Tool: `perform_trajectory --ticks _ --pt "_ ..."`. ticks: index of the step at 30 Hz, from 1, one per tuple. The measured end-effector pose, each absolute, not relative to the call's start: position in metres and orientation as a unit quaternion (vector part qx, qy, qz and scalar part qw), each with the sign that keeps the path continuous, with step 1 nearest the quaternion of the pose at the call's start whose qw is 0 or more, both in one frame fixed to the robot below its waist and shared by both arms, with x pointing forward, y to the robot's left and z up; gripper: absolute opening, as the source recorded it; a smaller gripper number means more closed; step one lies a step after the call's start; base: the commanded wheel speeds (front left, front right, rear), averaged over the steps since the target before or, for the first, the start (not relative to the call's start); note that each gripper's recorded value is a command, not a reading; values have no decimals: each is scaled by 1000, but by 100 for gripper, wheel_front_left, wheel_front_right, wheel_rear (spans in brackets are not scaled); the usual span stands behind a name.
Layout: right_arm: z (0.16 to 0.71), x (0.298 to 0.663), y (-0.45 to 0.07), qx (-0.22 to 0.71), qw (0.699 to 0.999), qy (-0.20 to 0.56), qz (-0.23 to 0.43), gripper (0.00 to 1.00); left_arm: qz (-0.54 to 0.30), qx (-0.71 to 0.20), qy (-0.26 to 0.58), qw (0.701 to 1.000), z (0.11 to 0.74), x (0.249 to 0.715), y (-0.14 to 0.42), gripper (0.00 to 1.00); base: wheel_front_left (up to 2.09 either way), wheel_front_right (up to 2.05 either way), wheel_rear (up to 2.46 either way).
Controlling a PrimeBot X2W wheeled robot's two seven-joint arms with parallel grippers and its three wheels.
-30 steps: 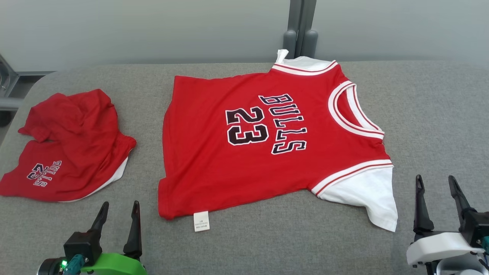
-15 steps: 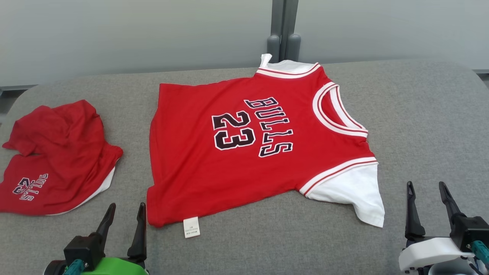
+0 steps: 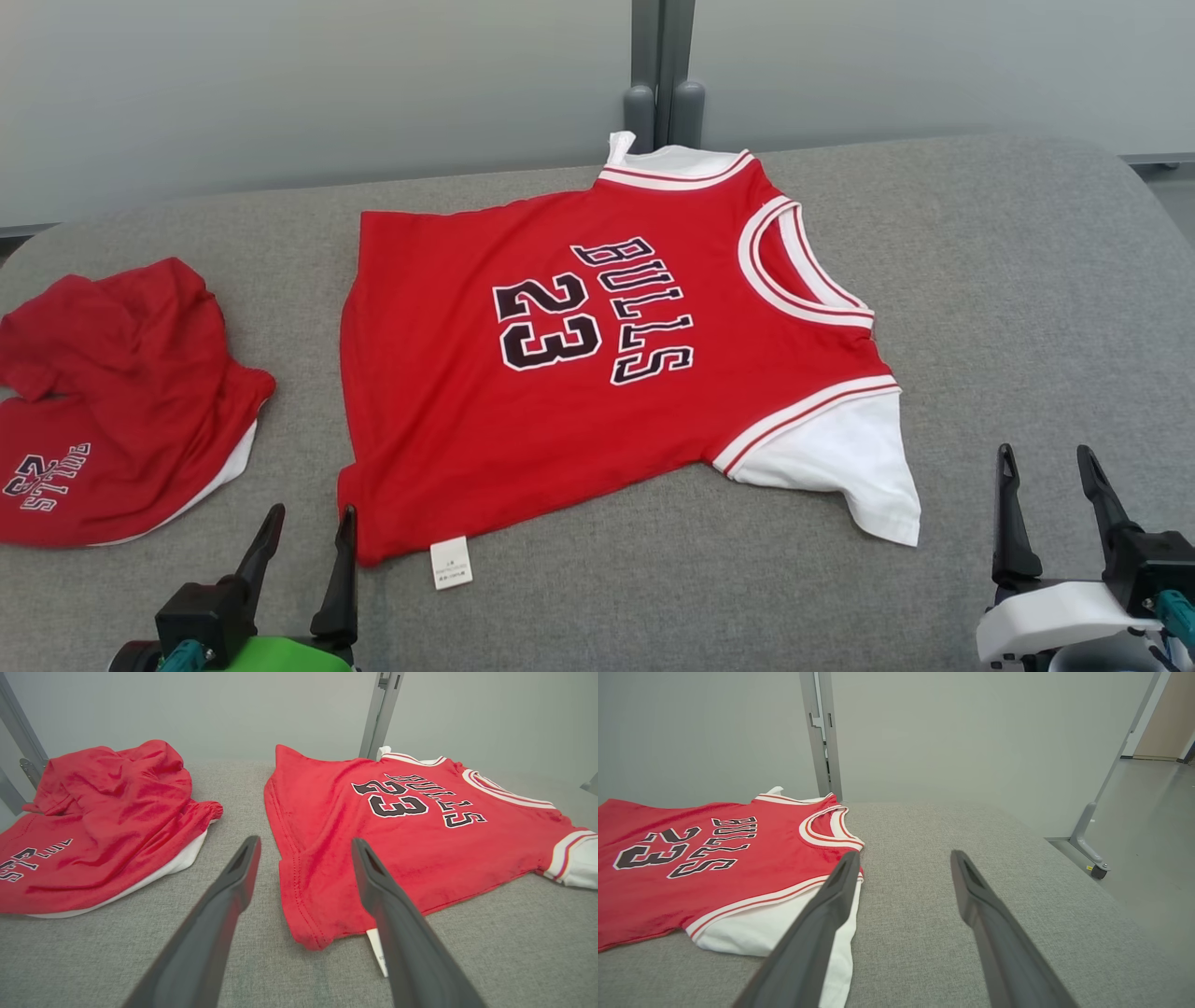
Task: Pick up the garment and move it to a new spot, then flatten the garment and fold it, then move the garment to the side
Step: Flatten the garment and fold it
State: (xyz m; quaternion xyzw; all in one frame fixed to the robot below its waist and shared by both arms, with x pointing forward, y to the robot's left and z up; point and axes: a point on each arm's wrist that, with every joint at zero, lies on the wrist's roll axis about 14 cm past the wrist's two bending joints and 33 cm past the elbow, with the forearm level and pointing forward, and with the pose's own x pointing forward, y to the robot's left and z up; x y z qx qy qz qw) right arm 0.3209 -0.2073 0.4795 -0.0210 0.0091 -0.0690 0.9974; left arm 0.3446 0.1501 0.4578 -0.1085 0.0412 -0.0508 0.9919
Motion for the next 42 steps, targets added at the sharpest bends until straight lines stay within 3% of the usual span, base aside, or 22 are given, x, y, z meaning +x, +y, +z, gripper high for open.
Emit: perform_trajectory --ticks 3,10,17,18,21,23,29,31,42 --pt "476 320 -206 -21 997 14 -67 100 -52 -107 45 992 456 344 149 100 0 0 0" --pt "412 299 -195 9 991 123 -55 100 -61 -110 77 989 436 342 144 100 0 0 0" --pt "399 316 -177 19 990 140 -25 100 -64 -110 97 987 424 340 141 100 0 0 0" --pt "395 316 -175 22 989 147 -21 98 -63 -110 98 987 423 340 141 100 0 0 0" --pt "380 310 -172 24 984 173 -17 80 -62 -110 98 987 423 340 142 100 0 0 0" --pt "375 309 -172 25 983 181 -17 86 -61 -109 101 987 421 340 143 100 0 0 0" --pt "373 317 -169 29 982 184 -14 82 -56 -110 106 987 418 338 145 100 0 0 0" --pt "371 319 -167 31 982 186 -10 75 -55 -110 106 987 417 339 146 100 0 0 0" --pt "357 319 -159 47 976 212 2 64 -54 -108 102 987 419 345 147 100 0 0 0"
